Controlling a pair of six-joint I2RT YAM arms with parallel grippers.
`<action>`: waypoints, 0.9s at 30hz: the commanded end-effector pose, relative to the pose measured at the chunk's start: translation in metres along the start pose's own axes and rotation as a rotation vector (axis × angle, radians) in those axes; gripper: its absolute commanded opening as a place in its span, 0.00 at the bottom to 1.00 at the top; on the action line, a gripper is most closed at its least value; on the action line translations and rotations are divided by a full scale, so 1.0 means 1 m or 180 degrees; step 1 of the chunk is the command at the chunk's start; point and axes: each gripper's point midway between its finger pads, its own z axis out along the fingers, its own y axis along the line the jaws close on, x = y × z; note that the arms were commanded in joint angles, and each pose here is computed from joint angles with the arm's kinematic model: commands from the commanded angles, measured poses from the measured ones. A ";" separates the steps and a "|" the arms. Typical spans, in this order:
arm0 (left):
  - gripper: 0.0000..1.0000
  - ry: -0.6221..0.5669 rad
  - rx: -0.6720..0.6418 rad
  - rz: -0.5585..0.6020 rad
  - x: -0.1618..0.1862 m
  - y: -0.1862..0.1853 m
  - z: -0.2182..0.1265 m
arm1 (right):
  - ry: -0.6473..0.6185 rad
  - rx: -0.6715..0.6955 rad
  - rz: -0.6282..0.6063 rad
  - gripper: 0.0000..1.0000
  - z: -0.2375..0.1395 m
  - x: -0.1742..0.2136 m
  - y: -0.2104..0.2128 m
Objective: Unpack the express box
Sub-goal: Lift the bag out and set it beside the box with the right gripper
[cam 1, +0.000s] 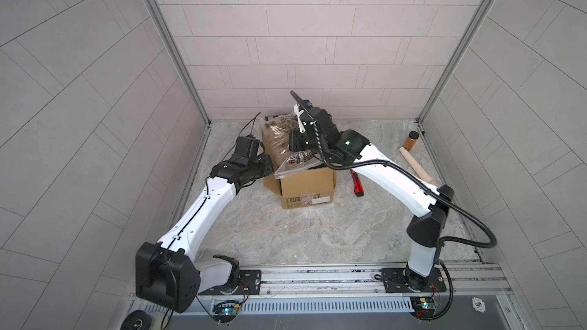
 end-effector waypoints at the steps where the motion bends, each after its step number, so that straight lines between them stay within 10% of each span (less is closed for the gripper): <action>1: 0.00 -0.0107 -0.0077 0.0083 -0.016 0.006 -0.006 | -0.0542 -0.0032 0.0051 0.00 -0.055 -0.058 -0.008; 11: 0.00 0.0029 -0.0116 0.0516 -0.049 0.026 -0.013 | -0.0642 0.0898 0.0330 0.00 -0.121 -0.065 -0.155; 24: 0.02 0.0053 0.0189 0.0634 -0.074 0.022 0.007 | 0.0262 0.1271 0.0631 0.00 0.034 0.055 -0.254; 27: 0.28 -0.0074 0.0301 0.0708 -0.081 0.013 0.001 | 0.0436 0.1168 0.0671 0.00 0.066 0.074 -0.257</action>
